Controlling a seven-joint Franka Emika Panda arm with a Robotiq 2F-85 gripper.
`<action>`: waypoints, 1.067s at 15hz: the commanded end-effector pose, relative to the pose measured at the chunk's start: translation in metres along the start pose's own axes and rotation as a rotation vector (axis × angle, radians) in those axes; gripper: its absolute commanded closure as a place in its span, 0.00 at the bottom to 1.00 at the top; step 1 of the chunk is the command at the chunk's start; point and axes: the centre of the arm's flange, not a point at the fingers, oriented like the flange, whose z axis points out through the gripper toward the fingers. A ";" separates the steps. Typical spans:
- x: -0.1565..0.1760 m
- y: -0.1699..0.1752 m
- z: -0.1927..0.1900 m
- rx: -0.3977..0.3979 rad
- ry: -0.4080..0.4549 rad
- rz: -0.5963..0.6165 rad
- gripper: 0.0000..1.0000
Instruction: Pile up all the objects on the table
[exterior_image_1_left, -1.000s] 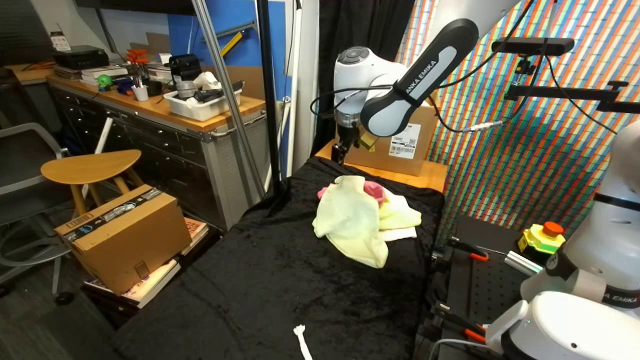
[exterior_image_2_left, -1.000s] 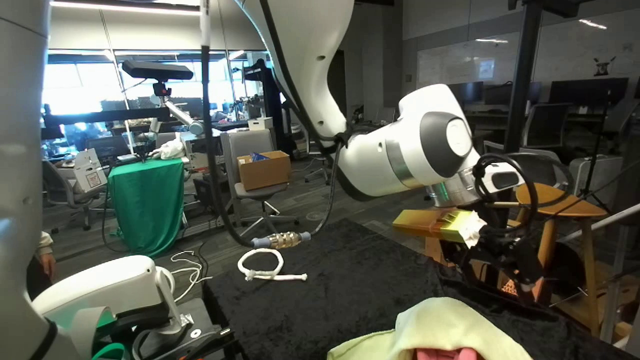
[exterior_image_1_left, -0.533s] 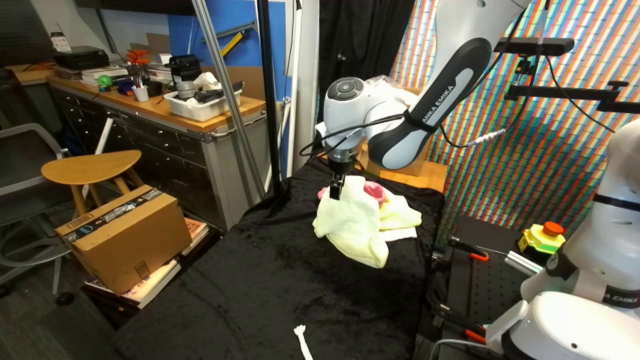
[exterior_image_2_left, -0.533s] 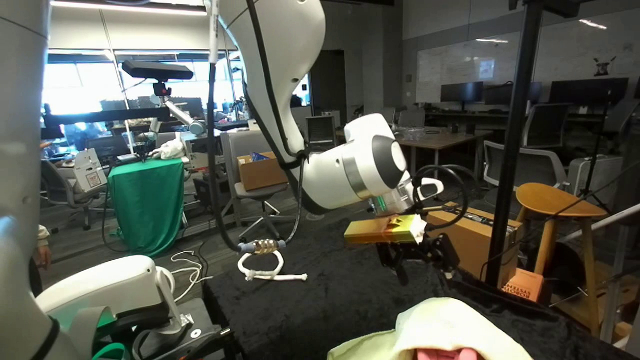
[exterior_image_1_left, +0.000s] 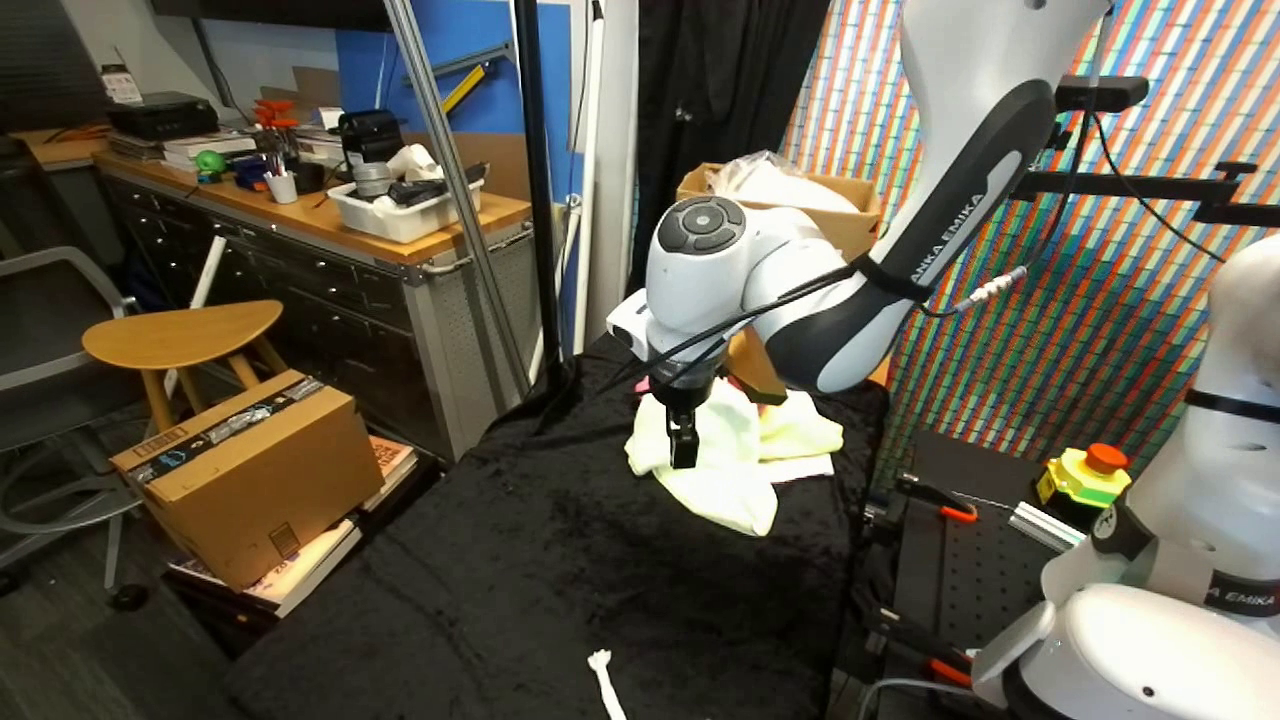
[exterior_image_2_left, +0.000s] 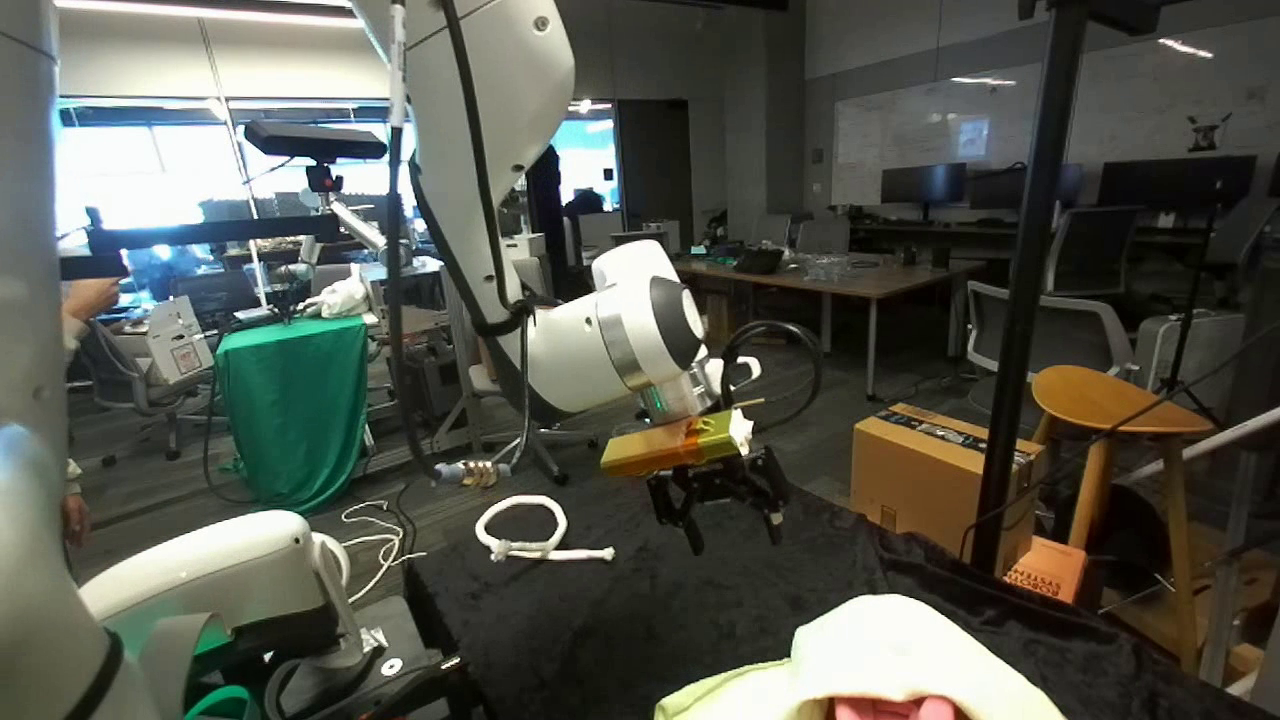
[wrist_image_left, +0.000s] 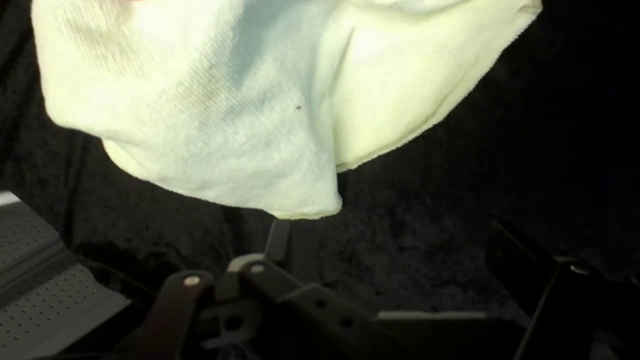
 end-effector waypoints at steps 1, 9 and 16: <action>0.007 -0.023 -0.029 -0.016 0.043 -0.129 0.00; 0.026 -0.109 -0.044 -0.011 0.068 -0.303 0.00; 0.047 -0.171 -0.051 -0.006 0.046 -0.345 0.00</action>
